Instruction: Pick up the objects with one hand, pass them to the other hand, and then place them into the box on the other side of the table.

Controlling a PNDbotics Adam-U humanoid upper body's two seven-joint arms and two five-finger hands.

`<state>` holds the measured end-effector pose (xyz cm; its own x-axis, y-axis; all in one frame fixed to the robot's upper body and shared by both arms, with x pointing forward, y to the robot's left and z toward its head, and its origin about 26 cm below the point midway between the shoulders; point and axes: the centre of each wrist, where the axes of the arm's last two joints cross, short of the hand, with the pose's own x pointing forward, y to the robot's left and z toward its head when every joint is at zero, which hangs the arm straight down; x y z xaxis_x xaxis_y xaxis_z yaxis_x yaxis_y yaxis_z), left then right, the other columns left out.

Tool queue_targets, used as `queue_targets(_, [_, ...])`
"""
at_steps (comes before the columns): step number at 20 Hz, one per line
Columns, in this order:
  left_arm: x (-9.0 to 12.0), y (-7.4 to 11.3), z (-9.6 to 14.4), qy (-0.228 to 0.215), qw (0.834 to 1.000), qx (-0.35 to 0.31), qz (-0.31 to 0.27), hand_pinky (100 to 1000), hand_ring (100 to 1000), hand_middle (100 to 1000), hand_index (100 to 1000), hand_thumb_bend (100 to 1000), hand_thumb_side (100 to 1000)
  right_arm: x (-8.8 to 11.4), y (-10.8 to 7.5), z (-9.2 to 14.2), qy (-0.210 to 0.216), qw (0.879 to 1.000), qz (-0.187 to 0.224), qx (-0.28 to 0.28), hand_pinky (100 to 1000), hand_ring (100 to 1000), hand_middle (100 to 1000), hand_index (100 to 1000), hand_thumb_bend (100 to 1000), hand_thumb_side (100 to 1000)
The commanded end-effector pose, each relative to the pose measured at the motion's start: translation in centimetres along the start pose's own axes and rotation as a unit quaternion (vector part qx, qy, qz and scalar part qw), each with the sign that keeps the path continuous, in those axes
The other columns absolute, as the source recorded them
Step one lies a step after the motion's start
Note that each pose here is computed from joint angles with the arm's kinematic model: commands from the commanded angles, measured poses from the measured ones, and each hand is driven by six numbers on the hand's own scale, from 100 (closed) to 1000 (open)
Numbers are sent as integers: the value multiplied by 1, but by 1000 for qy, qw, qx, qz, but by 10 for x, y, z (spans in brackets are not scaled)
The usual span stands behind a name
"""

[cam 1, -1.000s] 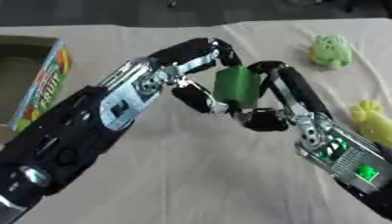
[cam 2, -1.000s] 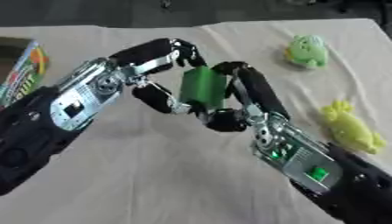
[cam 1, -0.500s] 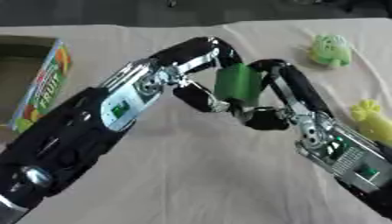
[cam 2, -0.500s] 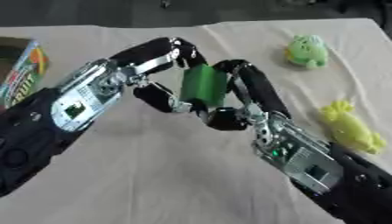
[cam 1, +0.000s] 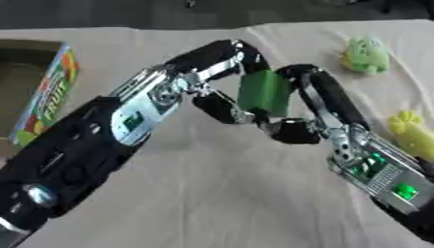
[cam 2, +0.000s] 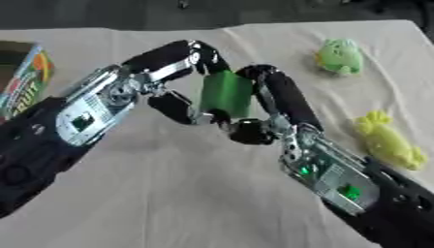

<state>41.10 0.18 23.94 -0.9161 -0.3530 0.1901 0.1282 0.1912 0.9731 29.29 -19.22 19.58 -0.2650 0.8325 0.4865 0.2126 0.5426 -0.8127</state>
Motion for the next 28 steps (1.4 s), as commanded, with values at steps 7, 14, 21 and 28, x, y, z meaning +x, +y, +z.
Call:
queue_targets(7, [5, 18, 3, -6, 1000, 15, -17, 671, 663, 542, 441, 259, 100, 2, -7, 1, -2, 1000, 25, -7, 829, 769, 722, 789, 501, 284])
queue_targets(14, [3, 19, 5, 5, 1000, 23, -20, 663, 657, 532, 436, 278, 100, 0, -6, 2, 4, 999, 35, -3, 837, 795, 758, 820, 513, 321])
queue_targets(21, [-5, 24, 11, 16, 999, 18, -30, 667, 655, 525, 434, 311, 100, -4, -5, 5, 18, 999, 46, 5, 849, 817, 799, 849, 508, 345])
queue_targets(28, [-16, 30, 23, 37, 998, 19, -37, 666, 651, 519, 434, 329, 100, -8, -3, 7, 29, 998, 51, 10, 849, 817, 806, 871, 487, 366])
